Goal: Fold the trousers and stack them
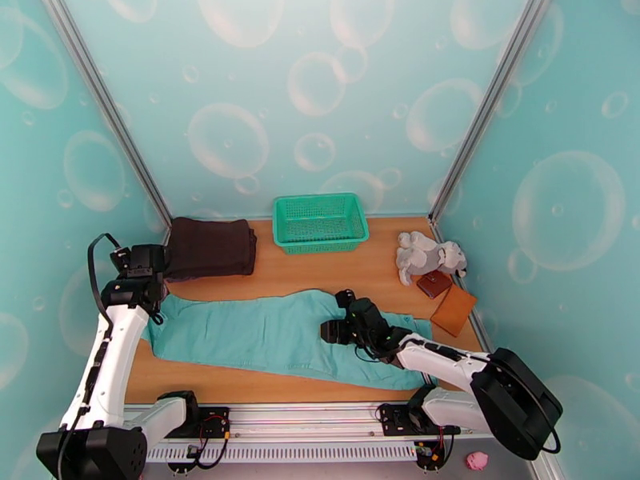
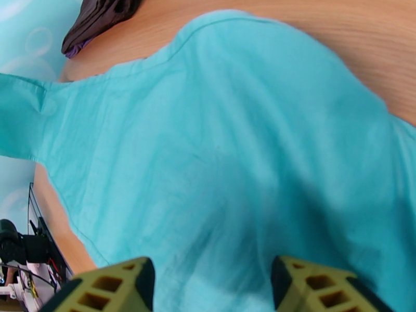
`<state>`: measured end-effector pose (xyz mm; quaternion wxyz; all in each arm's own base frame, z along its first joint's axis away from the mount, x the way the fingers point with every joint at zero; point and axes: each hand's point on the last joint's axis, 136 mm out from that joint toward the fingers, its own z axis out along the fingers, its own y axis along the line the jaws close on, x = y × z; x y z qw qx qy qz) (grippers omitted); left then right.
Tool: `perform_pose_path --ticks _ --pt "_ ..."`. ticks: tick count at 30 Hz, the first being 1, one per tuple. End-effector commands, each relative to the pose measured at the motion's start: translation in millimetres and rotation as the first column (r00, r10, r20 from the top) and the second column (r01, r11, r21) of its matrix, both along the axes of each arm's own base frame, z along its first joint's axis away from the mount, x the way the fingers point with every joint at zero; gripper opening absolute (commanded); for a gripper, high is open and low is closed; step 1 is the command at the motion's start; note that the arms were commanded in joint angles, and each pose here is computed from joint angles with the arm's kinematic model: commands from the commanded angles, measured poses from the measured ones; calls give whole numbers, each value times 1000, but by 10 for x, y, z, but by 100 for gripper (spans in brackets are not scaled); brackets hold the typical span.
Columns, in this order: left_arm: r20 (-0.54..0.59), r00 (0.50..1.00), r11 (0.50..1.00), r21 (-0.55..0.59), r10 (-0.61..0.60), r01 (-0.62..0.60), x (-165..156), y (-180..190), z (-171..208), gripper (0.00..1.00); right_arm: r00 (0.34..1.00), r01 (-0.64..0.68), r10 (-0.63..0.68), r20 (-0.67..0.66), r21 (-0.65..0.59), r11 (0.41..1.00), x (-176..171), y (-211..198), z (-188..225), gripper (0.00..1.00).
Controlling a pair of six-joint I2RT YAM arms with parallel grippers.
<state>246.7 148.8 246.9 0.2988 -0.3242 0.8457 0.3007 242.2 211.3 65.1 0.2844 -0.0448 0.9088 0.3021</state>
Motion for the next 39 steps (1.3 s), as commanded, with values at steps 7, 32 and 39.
perform_pose_path --ticks 7,32,39 --pt "-80 992 992 82 100 -94 70 343 -192 0 920 387 -378 -103 78 919 22 -719 -261 65" --pt "102 995 995 100 16 -26 127 329 31 49 642 731 -767 15 -312 606 -55 -2139 120 89" --pt "217 882 887 -111 -418 448 616 -761 -198 57 443 737 -894 71 -597 318 -287 -2631 -93 91"
